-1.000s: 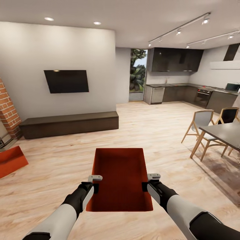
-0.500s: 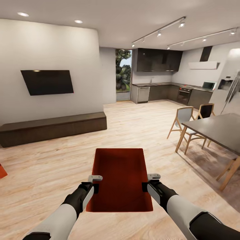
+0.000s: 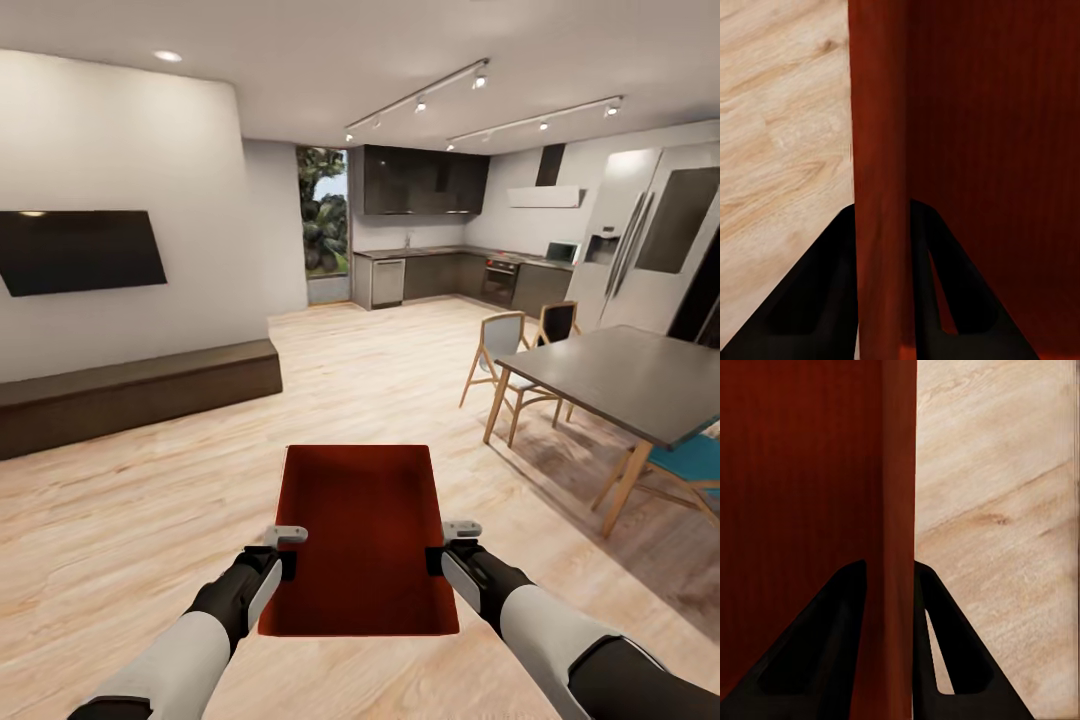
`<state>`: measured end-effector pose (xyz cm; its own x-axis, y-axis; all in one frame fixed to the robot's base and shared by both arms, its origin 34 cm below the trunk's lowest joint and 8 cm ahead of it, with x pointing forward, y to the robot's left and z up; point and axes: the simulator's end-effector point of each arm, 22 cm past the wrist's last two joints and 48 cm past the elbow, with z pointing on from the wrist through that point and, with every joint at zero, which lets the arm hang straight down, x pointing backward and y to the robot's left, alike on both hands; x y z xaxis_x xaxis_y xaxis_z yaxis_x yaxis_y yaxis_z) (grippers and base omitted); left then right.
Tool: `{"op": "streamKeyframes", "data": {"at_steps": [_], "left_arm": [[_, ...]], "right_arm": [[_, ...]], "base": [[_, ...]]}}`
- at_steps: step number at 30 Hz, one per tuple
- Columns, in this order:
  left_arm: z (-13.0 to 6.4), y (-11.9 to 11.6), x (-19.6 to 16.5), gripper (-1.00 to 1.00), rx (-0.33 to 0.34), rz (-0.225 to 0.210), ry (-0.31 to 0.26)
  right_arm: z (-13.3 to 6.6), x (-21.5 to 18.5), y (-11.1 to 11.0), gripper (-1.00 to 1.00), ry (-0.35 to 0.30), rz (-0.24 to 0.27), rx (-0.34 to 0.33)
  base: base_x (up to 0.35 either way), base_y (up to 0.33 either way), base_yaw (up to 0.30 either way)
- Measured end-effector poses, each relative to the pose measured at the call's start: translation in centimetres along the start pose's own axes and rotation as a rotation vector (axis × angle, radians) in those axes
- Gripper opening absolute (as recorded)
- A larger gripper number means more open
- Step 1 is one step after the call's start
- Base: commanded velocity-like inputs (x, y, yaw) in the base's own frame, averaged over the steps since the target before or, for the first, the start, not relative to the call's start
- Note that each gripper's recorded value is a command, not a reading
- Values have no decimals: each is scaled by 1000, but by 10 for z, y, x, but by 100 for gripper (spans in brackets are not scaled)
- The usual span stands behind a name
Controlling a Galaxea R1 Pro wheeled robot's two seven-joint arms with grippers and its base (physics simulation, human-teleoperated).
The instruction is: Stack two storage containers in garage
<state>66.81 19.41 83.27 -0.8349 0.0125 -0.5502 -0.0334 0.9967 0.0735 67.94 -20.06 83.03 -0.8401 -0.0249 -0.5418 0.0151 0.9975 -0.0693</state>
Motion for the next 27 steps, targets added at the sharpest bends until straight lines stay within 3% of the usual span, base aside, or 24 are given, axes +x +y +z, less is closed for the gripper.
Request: {"op": "streamKeyframes", "data": {"at_steps": [27], "left_arm": [[0,-1,2,-100,-1,2,5]], "right_arm": [[1,2,0,-100,5,0,-1]], "base": [[0,0,-287]]}}
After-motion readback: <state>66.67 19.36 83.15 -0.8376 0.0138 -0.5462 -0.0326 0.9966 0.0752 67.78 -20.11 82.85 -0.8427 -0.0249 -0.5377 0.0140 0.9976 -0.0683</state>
